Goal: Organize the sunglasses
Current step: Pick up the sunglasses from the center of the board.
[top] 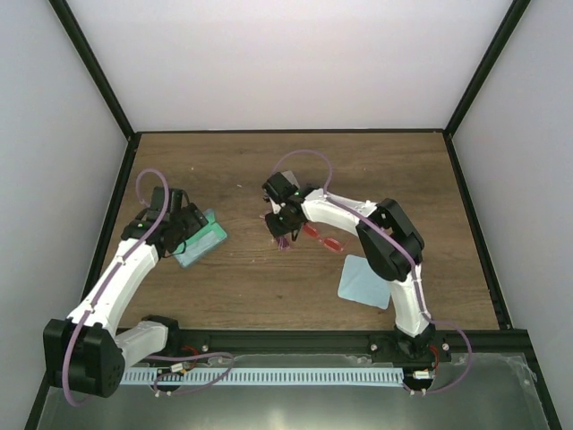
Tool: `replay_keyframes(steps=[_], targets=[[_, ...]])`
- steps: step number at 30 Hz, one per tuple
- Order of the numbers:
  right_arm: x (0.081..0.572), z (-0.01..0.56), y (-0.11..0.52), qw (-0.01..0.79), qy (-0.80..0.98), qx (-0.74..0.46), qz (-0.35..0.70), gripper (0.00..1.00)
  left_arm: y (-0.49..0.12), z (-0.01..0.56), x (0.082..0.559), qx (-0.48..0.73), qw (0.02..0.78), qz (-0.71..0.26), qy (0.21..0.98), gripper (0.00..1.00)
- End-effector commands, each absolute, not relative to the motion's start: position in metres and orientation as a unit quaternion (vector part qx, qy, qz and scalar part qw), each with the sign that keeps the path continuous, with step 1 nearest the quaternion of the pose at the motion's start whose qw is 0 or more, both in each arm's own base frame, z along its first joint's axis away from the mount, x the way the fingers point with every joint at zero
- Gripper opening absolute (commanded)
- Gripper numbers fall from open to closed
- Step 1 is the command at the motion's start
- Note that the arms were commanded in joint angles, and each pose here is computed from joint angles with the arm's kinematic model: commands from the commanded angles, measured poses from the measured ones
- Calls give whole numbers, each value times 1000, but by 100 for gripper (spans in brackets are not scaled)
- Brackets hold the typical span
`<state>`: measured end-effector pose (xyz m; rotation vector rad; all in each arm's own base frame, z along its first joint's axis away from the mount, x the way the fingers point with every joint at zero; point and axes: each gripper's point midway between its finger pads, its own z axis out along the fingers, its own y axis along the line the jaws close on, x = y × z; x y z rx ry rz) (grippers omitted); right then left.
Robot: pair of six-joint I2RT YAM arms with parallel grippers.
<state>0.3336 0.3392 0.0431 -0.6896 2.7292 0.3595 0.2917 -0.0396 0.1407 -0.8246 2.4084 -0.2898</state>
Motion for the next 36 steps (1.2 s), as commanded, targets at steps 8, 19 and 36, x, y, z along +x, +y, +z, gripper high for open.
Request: replay_keyframes(steps=[8, 19, 36], targets=[[368, 39, 352, 177, 954, -232, 74, 35, -34, 132, 280, -289, 283, -96, 910, 87], [370, 44, 355, 182, 955, -223, 70, 21, -29, 131, 275, -282, 282, -84, 913, 87], [347, 91, 355, 193, 948, -220, 121, 15, 17, 133, 272, -333, 306, -63, 890, 87]])
